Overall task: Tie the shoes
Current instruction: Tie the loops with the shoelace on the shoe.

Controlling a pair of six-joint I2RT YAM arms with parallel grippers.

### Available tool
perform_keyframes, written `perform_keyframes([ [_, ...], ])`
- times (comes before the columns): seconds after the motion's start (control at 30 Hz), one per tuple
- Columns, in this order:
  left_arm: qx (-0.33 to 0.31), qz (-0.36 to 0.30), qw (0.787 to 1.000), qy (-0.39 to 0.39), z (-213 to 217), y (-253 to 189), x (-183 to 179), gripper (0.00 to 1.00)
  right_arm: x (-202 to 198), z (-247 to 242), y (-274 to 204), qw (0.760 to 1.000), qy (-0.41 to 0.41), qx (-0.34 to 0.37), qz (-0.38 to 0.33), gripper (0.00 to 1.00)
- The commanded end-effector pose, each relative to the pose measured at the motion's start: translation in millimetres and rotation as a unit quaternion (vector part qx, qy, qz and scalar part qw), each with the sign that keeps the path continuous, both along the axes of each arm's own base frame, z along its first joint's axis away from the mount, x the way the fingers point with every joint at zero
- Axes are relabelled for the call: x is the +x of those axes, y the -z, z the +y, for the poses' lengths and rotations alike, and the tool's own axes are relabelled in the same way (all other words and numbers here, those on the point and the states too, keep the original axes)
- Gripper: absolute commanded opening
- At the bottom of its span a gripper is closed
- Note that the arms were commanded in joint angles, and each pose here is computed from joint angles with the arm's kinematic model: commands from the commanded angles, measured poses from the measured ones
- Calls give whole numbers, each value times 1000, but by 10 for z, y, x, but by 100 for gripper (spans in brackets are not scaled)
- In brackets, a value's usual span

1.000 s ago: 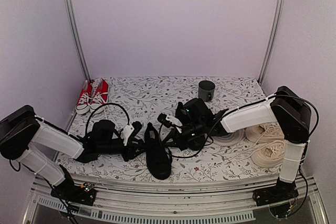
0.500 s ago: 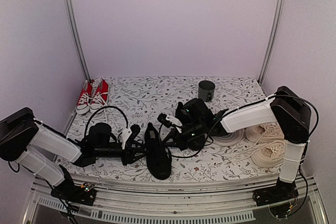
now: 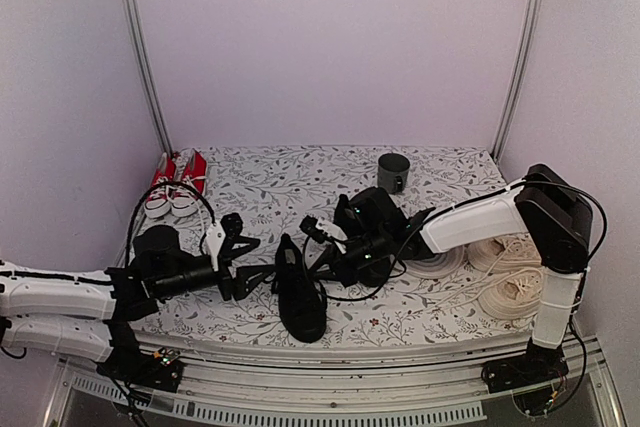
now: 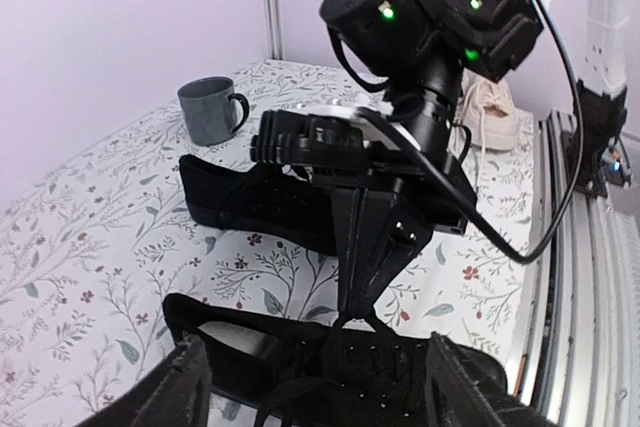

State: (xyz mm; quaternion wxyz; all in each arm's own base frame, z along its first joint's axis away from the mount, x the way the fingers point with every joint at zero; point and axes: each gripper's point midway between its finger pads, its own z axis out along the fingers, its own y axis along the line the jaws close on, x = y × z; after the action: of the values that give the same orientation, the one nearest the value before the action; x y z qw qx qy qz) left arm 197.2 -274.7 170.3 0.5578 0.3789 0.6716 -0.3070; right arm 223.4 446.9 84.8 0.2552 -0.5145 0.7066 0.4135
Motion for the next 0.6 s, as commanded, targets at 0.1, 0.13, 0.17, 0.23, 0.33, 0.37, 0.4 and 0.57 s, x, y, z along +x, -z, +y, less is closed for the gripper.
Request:
perform_keyframes([
  [0.1, 92, 62, 989, 99, -278, 499, -284, 40, -14, -10, 59, 1000, -3, -2, 6, 1],
  [0.13, 104, 85, 984, 115, -337, 624, -360, 34, -16, -12, 64, 1000, -3, -3, 7, 1],
  [0.17, 109, 105, 980, 127, -387, 709, -417, 29, -18, -18, 69, 1000, -2, -4, 8, 1],
  [0.23, 102, 118, 977, 147, -467, 764, -489, 25, -24, -28, 78, 1000, -1, -5, 10, 1],
  [0.33, 101, 110, 978, 143, -550, 784, -432, 26, -25, -41, 98, 1000, 2, -7, 11, 1],
  [0.37, 112, 114, 978, 134, -564, 833, -381, 26, -24, -43, 97, 1000, 2, -8, 11, 1],
  [0.4, 126, 120, 977, 123, -563, 904, -331, 26, -27, -47, 106, 1000, 3, -9, 10, 1],
  [0.57, 151, 147, 975, 64, -414, 1140, -115, 19, -25, -58, 119, 1000, 6, -10, 12, 1],
])
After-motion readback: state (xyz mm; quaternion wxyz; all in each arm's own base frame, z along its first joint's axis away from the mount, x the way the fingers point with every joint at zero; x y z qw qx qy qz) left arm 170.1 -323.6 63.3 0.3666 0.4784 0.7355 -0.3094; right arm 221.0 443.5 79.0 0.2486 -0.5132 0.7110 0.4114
